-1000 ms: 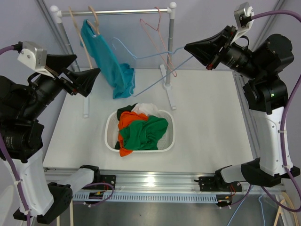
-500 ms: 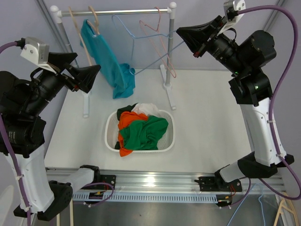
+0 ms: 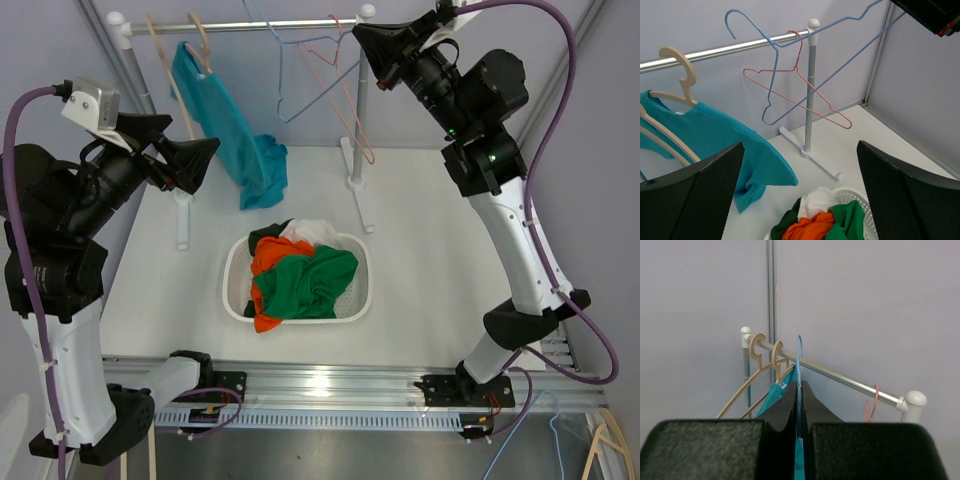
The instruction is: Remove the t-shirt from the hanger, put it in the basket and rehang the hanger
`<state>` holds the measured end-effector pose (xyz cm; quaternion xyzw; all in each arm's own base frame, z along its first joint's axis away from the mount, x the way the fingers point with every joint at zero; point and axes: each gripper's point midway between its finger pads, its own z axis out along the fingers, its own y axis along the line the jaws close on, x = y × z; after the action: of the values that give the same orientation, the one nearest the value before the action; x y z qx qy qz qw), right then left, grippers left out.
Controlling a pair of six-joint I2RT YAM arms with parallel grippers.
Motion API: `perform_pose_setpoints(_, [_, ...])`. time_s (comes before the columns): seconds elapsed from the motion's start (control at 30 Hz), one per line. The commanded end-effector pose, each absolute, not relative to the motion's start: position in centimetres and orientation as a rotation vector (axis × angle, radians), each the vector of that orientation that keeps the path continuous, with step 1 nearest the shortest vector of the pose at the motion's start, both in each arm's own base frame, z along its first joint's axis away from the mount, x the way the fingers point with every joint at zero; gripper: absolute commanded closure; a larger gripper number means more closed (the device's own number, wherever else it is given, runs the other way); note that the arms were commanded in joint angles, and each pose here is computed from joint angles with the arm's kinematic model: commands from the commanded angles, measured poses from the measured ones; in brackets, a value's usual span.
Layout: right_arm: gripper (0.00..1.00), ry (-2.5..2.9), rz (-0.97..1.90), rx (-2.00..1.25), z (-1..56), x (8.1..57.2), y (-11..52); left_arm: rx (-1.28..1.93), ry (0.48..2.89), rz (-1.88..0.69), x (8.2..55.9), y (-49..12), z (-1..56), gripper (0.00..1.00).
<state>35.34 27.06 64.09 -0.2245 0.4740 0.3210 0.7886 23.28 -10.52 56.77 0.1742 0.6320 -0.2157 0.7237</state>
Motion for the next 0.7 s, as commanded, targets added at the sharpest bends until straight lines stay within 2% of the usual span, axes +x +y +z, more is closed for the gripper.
perform_pose_setpoints(0.0, [1.0,0.874,0.635,-0.435,68.0,34.9,26.1,0.371,1.382,-0.472,24.0,-10.5,56.9,0.02])
perform_pose_setpoints(0.2, [1.0,0.833,0.621,-0.42,68.6,35.9,26.6,0.375,1.409,-0.474,25.2,-10.6,56.0,0.02])
perform_pose_setpoints(0.43, [1.0,0.878,0.633,-0.426,66.2,37.9,28.3,0.367,1.413,-0.474,25.2,-10.6,55.8,0.02])
perform_pose_setpoints(0.67, [1.0,0.927,0.619,-0.431,64.4,37.6,29.3,0.365,1.412,-0.479,24.9,-10.6,55.7,0.02])
